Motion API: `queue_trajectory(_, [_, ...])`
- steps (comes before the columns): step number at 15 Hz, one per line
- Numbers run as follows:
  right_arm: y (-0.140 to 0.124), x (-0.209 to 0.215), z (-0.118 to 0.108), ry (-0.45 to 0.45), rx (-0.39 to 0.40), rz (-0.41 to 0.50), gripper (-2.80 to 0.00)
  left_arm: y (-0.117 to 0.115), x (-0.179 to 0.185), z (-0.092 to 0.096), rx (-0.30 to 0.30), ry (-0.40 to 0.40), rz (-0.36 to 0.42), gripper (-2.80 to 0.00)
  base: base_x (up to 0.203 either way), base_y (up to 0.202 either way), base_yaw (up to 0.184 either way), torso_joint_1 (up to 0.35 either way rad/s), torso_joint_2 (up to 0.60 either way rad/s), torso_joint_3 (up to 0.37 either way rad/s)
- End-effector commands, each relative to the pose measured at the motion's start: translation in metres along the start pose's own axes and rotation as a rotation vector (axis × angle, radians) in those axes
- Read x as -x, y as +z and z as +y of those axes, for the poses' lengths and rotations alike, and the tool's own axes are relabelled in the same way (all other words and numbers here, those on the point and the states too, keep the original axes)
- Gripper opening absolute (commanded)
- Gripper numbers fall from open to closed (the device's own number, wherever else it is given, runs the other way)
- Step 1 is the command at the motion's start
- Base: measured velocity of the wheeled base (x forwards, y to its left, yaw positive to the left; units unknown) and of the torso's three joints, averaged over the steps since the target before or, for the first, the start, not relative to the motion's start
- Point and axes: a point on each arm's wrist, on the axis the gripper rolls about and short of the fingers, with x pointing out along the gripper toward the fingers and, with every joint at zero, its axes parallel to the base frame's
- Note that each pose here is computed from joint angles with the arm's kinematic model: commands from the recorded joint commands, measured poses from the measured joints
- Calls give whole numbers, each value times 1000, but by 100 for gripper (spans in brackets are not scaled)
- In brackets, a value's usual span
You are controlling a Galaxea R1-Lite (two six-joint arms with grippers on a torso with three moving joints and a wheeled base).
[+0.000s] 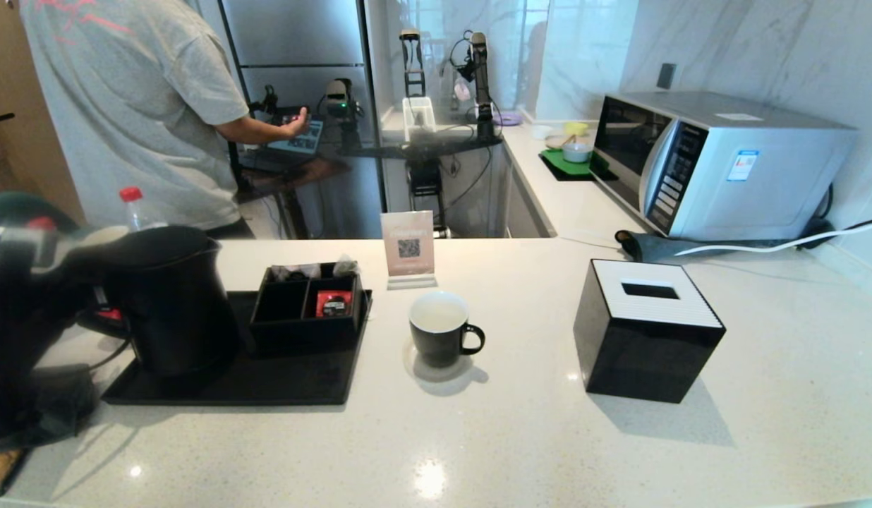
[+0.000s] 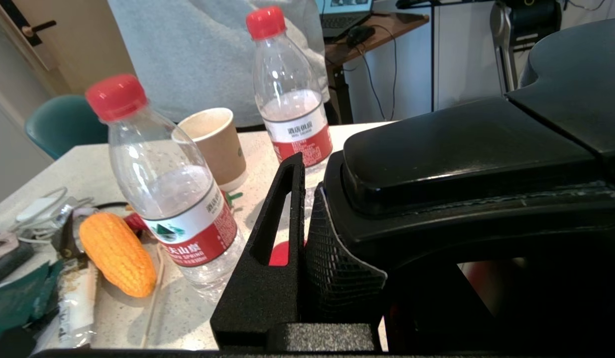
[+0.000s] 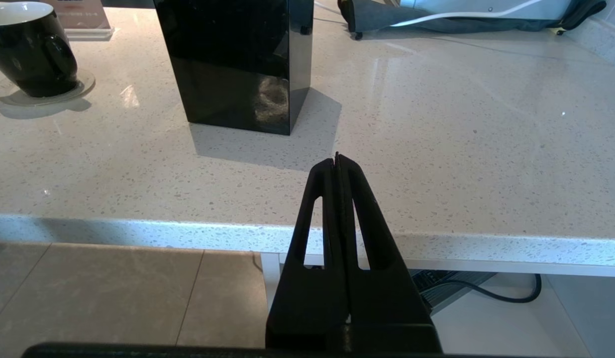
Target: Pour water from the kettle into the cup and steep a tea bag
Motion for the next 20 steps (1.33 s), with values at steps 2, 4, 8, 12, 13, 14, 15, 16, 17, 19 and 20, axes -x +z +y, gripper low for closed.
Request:
queue_trajectory(2, [0, 0, 0, 1, 0, 1, -280, 20, 11, 2, -22, 16, -67, -280, 0, 0, 0, 0, 0, 0])
queue_trajectory(4, [0, 0, 0, 1, 0, 1, -280, 25, 20, 4, -25, 25, -66, -280, 0, 0, 0, 0, 0, 0])
queue_trajectory(8, [0, 0, 0, 1, 0, 1, -280, 37, 41, 2, -28, 34, -64, -280, 0, 0, 0, 0, 0, 0])
queue_trajectory(12, [0, 0, 0, 1, 0, 1, -280, 50, 69, -7, -29, 10, -58, -280, 0, 0, 0, 0, 0, 0])
queue_trajectory(13, [0, 0, 0, 1, 0, 1, -280, 53, 77, -9, -28, -13, -62, -280, 0, 0, 0, 0, 0, 0])
queue_trajectory(14, [0, 0, 0, 1, 0, 1, -280, 57, 83, -12, -32, -28, -68, -280, 0, 0, 0, 0, 0, 0])
queue_trajectory(15, [0, 0, 0, 1, 0, 1, -280, 59, 90, -14, -33, -35, -67, -280, 0, 0, 0, 0, 0, 0])
queue_trajectory(16, [0, 0, 0, 1, 0, 1, -280, 61, 96, -18, -34, -43, -67, -280, 0, 0, 0, 0, 0, 0])
queue_trajectory(17, [0, 0, 0, 1, 0, 1, -280, 64, 102, -22, -35, -54, -71, -280, 0, 0, 0, 0, 0, 0])
queue_trajectory(19, [0, 0, 0, 1, 0, 1, -280, 71, 111, -33, -33, -88, -87, -280, 0, 0, 0, 0, 0, 0])
queue_trajectory(20, [0, 0, 0, 1, 0, 1, -280, 74, 116, -40, -30, -110, -95, -280, 0, 0, 0, 0, 0, 0])
